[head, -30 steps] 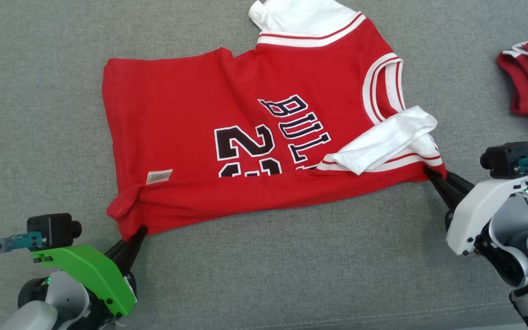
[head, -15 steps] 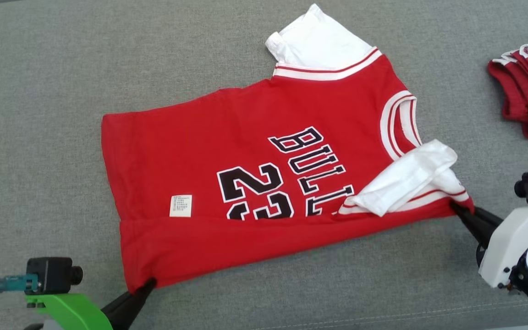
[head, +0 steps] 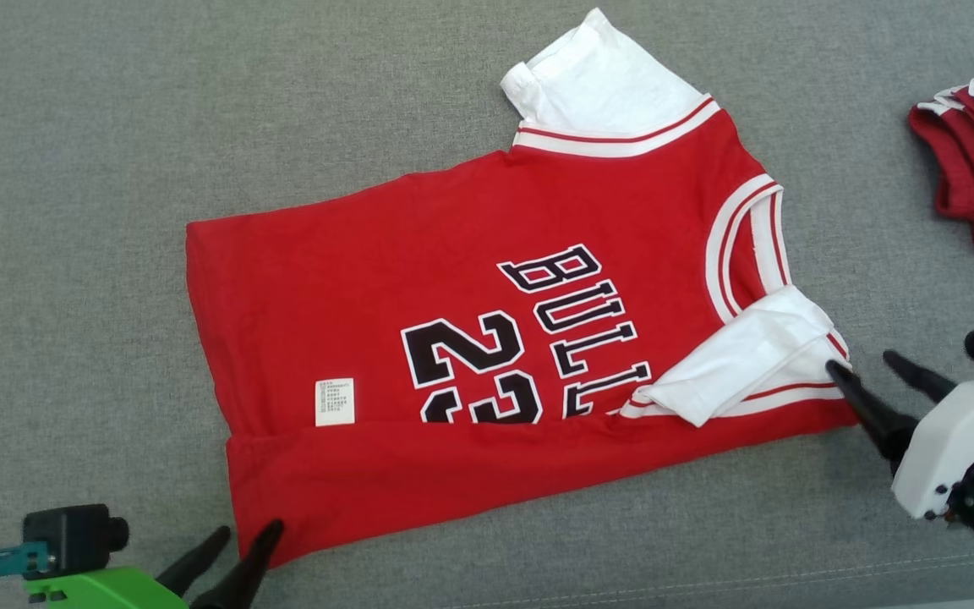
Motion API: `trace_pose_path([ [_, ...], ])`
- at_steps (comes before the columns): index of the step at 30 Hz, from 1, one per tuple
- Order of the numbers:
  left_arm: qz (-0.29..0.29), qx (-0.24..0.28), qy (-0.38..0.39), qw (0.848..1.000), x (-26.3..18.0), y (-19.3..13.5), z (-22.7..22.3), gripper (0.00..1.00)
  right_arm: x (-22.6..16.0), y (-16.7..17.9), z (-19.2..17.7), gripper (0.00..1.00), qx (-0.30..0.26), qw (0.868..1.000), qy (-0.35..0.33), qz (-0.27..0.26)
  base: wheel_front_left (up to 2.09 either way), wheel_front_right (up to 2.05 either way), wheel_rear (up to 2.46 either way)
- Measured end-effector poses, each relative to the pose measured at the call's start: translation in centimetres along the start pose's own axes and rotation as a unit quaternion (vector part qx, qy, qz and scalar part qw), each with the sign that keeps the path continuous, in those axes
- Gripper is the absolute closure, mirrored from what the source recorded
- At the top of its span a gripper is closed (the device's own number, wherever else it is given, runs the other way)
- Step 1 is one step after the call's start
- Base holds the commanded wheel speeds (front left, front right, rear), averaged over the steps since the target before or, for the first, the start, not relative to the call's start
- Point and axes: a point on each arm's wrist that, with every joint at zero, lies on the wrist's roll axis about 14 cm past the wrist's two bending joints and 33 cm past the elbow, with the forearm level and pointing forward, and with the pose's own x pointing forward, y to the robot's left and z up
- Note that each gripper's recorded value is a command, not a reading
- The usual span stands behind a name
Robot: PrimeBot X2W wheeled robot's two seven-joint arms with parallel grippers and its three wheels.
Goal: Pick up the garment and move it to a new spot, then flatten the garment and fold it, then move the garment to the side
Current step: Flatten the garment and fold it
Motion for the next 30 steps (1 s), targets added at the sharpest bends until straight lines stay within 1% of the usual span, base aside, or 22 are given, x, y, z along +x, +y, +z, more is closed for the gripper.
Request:
trace_pose_path([
  [4,0.022,0.036,-0.042,0.998,-0.7,0.6,3.0,0.00,0.0,0.0,5.7,0.00,-0.034,0.997,-0.068,0.004,0.00,0.00,0.00],
  [7,0.030,0.067,-0.084,0.994,-0.1,0.5,6.6,0.00,0.9,0.6,9.4,0.00,-0.071,0.993,-0.096,0.010,0.00,0.00,0.00],
  [9,0.036,0.096,-0.107,0.989,0.7,0.5,9.0,0.00,2.3,1.3,11.1,0.00,-0.086,0.991,-0.101,0.020,0.00,0.00,0.00],
  [12,0.036,0.110,-0.124,0.985,2.7,0.2,11.9,0.00,5.0,1.8,13.6,0.00,-0.104,0.989,-0.104,0.021,0.00,0.00,0.00],
  [13,0.037,0.125,-0.125,0.984,4.2,0.2,13.2,0.00,7.2,2.0,14.5,0.00,-0.119,0.988,-0.096,0.017,0.00,0.00,0.00],
  [17,0.034,0.141,-0.110,0.983,6.6,-0.1,14.6,0.00,11.5,4.5,15.6,0.00,-0.128,0.988,-0.077,0.040,0.00,0.00,0.00],
  [19,0.033,0.149,-0.113,0.982,7.5,-0.4,15.6,0.00,13.3,4.9,16.8,0.00,-0.135,0.987,-0.082,0.039,0.00,0.00,0.00],
  [22,0.026,0.148,-0.110,0.982,8.5,-0.6,16.2,0.00,15.9,5.9,17.6,0.00,-0.140,0.986,-0.078,0.044,0.00,0.00,0.00],
  [24,0.031,0.146,-0.101,0.984,9.1,-0.1,16.1,0.00,17.6,6.5,17.5,0.00,-0.150,0.985,-0.068,0.046,0.00,0.00,0.00],
  [30,0.030,0.143,-0.079,0.986,10.5,0.7,15.4,0.00,21.7,8.3,16.3,0.00,-0.151,0.986,-0.043,0.062,0.00,0.00,0.00],
])
